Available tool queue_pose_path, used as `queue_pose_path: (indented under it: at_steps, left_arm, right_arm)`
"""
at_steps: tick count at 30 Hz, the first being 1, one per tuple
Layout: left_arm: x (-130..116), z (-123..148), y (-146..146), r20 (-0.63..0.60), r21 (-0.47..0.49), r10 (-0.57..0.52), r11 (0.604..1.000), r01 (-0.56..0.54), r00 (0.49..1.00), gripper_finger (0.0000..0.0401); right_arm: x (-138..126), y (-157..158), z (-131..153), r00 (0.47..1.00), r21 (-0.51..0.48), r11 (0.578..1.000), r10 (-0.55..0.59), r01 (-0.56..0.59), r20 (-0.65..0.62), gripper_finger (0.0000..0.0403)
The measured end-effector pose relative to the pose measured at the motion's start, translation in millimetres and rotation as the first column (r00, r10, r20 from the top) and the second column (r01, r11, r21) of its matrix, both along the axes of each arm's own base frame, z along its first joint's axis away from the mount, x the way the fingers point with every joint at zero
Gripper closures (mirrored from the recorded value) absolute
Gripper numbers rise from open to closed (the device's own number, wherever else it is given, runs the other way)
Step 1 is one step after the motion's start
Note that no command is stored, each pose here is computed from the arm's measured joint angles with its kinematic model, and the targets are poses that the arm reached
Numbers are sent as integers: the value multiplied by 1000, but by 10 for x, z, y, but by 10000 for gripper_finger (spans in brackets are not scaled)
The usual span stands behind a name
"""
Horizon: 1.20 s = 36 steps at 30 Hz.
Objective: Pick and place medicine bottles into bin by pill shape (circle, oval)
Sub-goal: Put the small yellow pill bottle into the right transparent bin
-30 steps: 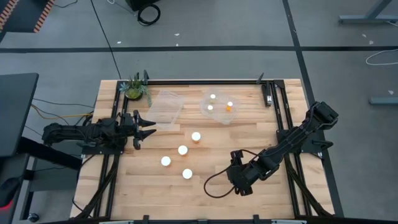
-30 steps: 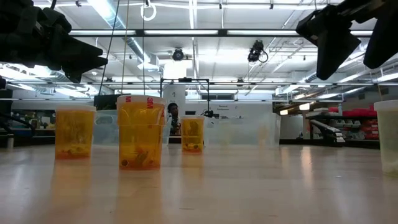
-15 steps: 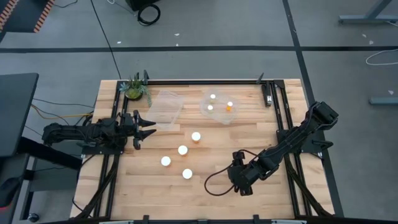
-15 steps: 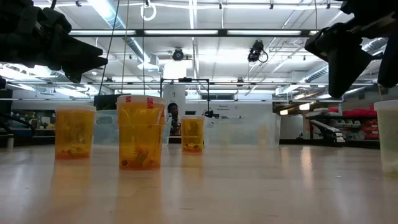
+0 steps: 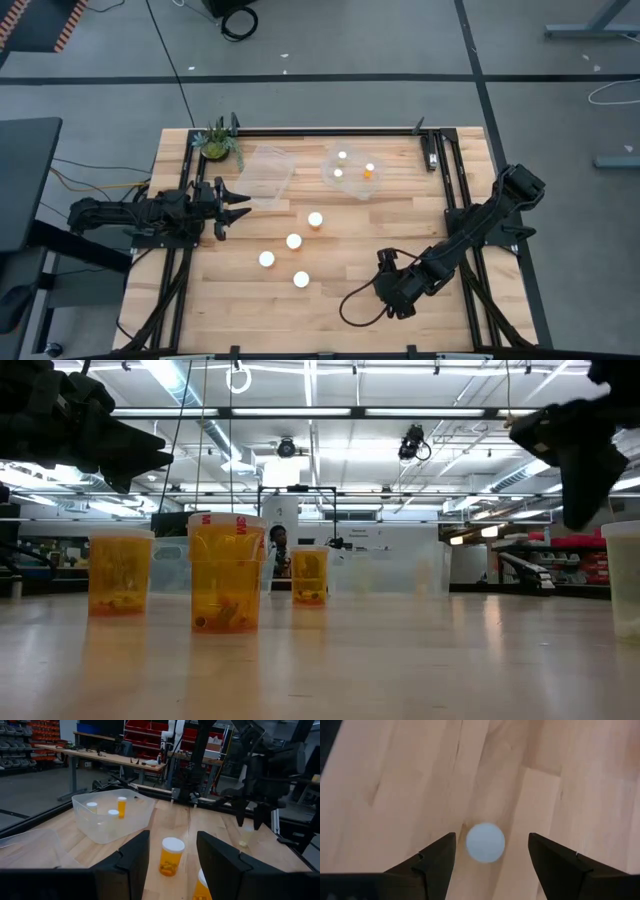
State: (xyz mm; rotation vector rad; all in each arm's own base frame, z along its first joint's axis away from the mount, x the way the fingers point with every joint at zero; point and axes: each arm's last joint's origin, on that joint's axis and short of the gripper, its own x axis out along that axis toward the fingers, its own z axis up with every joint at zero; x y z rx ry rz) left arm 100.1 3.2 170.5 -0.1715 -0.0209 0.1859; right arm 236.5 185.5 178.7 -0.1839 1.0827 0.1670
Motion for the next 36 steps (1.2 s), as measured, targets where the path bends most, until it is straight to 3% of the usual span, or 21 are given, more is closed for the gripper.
queue_pose_path:
  at_steps: [10,27,36]
  left_arm:
    - [0,0,0,0,0,0,1000,0,1000,229]
    - [0,0,0,0,0,0,1000,0,1000,229]
    - [0,0,0,0,0,0,1000,0,1000,229]
  right_arm:
    - [-13,-12,-88,999,8,1000,23,-23,28,149]
    - [-14,-10,-89,1000,18,1000,18,-19,24,262]
    - [-13,-10,-89,1000,17,1000,19,-19,24,265]
